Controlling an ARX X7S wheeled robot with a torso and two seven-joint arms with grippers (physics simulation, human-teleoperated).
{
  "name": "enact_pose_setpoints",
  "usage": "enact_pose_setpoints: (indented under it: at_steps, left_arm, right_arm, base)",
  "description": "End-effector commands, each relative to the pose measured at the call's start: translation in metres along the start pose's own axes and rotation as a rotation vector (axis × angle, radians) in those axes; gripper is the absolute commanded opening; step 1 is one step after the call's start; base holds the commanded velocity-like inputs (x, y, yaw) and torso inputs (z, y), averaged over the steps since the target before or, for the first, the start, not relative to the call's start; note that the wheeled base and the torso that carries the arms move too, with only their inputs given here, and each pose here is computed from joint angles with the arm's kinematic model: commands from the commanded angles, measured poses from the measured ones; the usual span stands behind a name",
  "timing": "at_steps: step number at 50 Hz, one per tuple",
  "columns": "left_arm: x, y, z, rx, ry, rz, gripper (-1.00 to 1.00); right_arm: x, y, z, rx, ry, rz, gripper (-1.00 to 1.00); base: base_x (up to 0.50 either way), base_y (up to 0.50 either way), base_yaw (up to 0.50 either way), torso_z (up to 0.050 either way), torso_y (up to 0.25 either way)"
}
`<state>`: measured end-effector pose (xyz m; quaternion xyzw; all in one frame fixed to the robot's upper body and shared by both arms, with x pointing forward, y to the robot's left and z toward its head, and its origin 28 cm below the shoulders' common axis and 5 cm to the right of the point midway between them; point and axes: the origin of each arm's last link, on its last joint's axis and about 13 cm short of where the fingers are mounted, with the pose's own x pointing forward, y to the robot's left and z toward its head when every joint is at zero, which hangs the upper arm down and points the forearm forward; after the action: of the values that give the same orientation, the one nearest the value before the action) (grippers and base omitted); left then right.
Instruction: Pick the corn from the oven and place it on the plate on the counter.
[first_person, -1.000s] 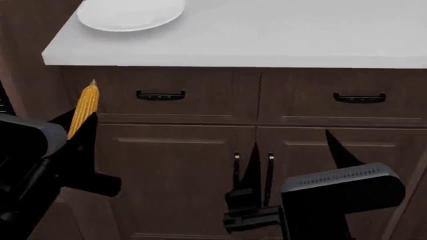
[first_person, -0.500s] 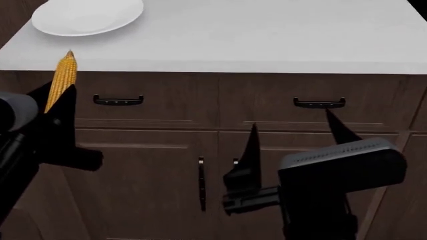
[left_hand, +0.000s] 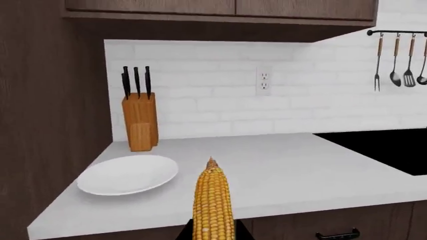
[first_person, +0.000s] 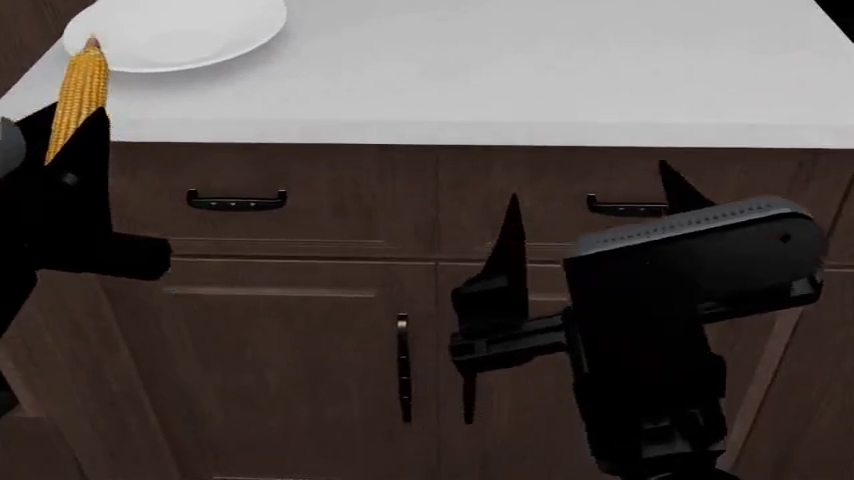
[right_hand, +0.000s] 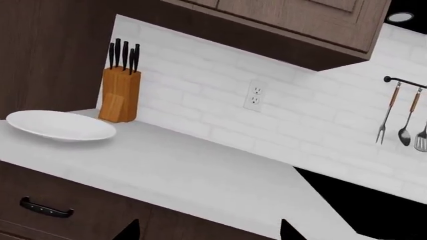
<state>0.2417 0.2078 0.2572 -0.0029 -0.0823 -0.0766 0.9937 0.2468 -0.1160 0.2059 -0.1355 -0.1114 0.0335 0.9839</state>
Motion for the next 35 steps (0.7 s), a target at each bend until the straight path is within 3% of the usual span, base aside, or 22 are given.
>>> enact_pose_setpoints:
  at_steps: [1,28,35]
  left_arm:
    - [0.0048,0.0042,0.0236,0.003,-0.049,0.028,-1.00]
    - [0.0021,0.0051,0.0262,0.008,-0.063,0.033,-1.00]
    - [0.0013,0.0053,0.0268,0.010,-0.065,0.033,-1.00]
  right_arm:
    - [0.0150,-0.0068,0.0211,-0.018,-0.017,0.014,1.00]
    - [0.0171,-0.0065,0.0252,-0.014,-0.032,0.022,1.00]
    - [0.0171,-0.0062,0.0249,-0.018,-0.034,0.024,1.00]
  base:
    - [0.00,0.00,0.00,0.000,0.000]
    - [0.00,0.00,0.00,0.000,0.000]
    - [0.48,0.00,0.00,0.000,0.000]
